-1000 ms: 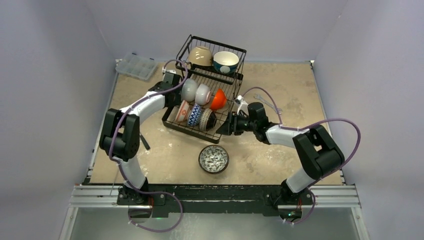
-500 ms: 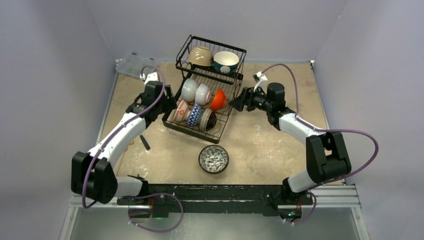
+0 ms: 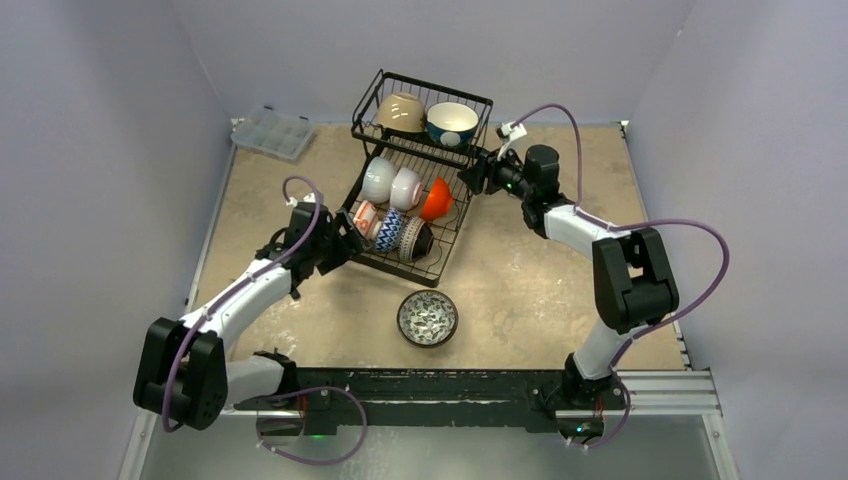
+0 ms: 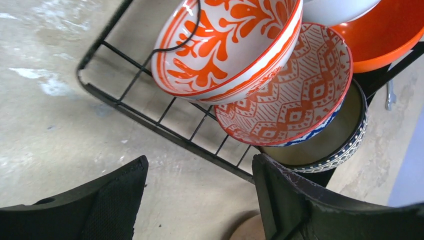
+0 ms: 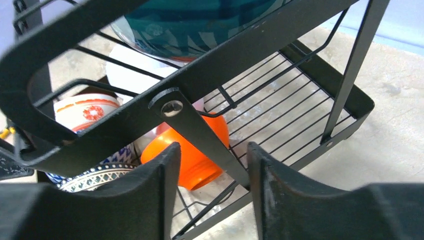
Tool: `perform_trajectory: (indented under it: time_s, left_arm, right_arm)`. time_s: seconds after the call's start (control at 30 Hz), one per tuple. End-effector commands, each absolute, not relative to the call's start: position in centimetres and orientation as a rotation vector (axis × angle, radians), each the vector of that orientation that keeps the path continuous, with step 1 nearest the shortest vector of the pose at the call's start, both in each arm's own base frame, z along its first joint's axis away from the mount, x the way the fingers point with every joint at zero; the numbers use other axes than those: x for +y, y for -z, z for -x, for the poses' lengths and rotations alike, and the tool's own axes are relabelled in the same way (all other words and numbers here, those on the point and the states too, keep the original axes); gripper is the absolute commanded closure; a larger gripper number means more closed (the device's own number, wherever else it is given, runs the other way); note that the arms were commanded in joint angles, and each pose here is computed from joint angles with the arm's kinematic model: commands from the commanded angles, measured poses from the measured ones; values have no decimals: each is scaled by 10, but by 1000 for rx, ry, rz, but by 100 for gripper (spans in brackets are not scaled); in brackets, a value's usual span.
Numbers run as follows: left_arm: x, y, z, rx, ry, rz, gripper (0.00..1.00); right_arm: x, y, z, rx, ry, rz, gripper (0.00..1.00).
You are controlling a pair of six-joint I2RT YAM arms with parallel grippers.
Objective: Load the bowls into the dish rack
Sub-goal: Adjust the dish rack at the center of the board.
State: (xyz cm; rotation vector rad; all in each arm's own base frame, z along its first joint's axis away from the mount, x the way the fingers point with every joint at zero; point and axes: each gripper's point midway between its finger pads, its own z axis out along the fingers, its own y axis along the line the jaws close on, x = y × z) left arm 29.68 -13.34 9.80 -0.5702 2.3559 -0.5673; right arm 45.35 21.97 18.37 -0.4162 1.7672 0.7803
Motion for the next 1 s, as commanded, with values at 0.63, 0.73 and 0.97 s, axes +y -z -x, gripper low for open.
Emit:
perform_trajectory:
  time_s: [0.63, 0.73, 0.97]
  left_arm:
    - [-162, -56, -340, 2382, 670, 502, 71]
    - [-157, -50, -347, 2436, 601, 456, 74]
    - [-146, -51, -387, 2460, 528, 393, 81]
  right_arm:
    - [217, -241, -418, 1600, -774, 509, 100]
    - [213, -239, -407, 1628, -775, 498, 100]
    - [206, -234, -370, 1658, -798, 509, 100]
